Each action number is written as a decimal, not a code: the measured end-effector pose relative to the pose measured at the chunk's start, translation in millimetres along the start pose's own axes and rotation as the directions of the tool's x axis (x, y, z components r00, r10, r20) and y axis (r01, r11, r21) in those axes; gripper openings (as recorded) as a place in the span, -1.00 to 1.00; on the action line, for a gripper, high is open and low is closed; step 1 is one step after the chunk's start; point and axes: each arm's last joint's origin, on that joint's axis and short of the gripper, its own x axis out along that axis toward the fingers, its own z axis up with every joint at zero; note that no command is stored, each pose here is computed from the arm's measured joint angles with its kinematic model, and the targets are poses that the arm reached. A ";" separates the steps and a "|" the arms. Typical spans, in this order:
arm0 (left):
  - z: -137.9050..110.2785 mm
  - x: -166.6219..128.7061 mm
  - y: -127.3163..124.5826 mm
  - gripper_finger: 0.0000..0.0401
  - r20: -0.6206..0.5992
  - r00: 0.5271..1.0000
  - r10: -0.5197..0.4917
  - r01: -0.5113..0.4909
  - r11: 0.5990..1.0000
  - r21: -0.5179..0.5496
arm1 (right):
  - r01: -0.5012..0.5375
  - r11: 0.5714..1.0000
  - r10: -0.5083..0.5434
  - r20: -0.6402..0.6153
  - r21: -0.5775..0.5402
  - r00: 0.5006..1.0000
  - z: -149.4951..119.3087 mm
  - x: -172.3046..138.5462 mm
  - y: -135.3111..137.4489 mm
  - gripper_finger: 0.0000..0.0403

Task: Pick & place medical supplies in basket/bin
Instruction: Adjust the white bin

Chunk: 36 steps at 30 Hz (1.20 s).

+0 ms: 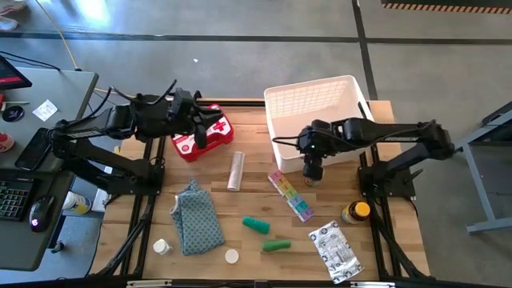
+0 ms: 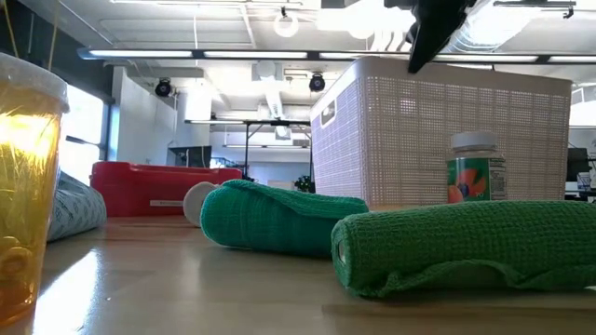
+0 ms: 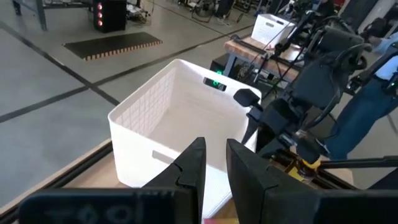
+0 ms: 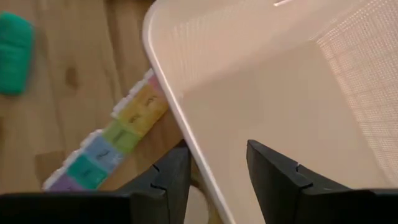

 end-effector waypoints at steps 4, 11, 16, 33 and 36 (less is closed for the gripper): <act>-1.3 0.0 0.6 -0.51 -0.012 1.000 0.007 -0.007 1.000 0.002 | 0.014 1.000 -0.014 -0.024 0.008 1.000 3.9 10.3 -4.1 -0.30; -1.9 0.1 0.8 -0.51 -0.018 1.000 0.010 -0.010 1.000 -0.017 | 0.041 0.998 -0.040 -0.013 0.039 0.999 8.5 16.4 -11.7 -0.34; -1.9 0.1 0.8 -0.51 -0.018 1.000 0.010 -0.011 1.000 -0.018 | 0.081 0.994 -0.083 0.032 0.074 0.996 13.6 17.4 -19.7 -0.34; -15.6 9.5 1.2 -0.51 -0.136 0.990 0.048 -0.050 0.999 -0.012 | 0.124 0.986 -0.123 -0.015 0.109 0.992 10.1 19.4 -34.1 -0.34; -17.2 13.4 -0.3 -0.51 -0.148 0.988 0.044 -0.046 0.999 -0.010 | 0.132 0.985 -0.130 -0.026 0.109 0.991 9.2 19.4 -35.3 -0.34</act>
